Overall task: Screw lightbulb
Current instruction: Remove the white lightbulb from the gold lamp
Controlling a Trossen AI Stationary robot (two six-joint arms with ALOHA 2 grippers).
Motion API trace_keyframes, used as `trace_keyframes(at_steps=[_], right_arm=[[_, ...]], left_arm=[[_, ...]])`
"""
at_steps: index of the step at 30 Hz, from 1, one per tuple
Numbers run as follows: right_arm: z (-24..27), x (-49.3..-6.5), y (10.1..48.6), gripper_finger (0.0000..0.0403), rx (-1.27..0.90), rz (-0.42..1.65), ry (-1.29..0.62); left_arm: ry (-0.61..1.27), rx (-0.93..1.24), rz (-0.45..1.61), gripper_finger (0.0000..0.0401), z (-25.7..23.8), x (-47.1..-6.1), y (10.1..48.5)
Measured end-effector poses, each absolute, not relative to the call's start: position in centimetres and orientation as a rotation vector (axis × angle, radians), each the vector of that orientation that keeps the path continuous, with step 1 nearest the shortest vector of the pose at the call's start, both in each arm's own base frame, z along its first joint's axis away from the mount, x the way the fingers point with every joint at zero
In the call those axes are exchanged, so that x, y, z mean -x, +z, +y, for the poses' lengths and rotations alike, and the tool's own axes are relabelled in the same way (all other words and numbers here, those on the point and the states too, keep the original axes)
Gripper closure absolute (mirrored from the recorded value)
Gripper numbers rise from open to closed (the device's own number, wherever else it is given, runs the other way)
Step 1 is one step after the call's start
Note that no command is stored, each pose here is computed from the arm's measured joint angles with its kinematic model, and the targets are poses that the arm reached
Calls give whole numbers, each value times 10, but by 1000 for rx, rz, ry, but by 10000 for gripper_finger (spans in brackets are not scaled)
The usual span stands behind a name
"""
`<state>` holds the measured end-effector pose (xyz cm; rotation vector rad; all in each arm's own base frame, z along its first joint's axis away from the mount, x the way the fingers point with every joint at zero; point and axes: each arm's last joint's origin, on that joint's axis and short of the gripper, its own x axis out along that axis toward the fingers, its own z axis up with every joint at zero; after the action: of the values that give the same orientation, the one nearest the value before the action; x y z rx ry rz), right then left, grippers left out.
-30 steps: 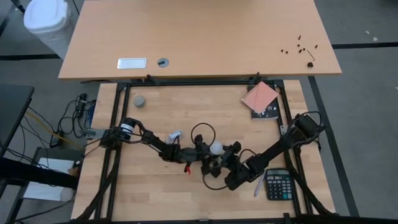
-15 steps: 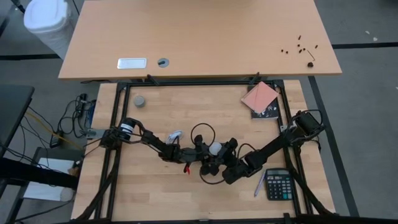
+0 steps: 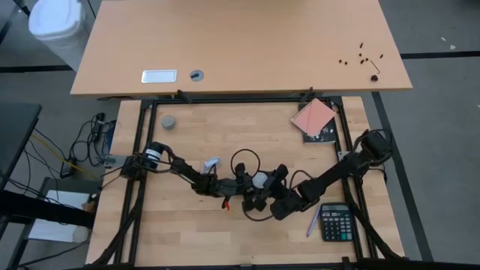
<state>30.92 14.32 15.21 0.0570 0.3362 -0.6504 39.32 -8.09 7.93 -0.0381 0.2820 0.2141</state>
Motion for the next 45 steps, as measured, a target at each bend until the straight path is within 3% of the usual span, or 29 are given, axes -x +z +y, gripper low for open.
trace_keyframes(at_steps=[20,40,45], right_arm=[[144,-290,170,104,-211,459,-562],[143,-290,167,112,-125,526,-508],[143,-290,167,138,-84,555,-474]], left_arm=[[168,71,272,217,-82,-393,80],[142,50,274,217,-82,-394,80],[106,28,277,217,-83,-394,81]])
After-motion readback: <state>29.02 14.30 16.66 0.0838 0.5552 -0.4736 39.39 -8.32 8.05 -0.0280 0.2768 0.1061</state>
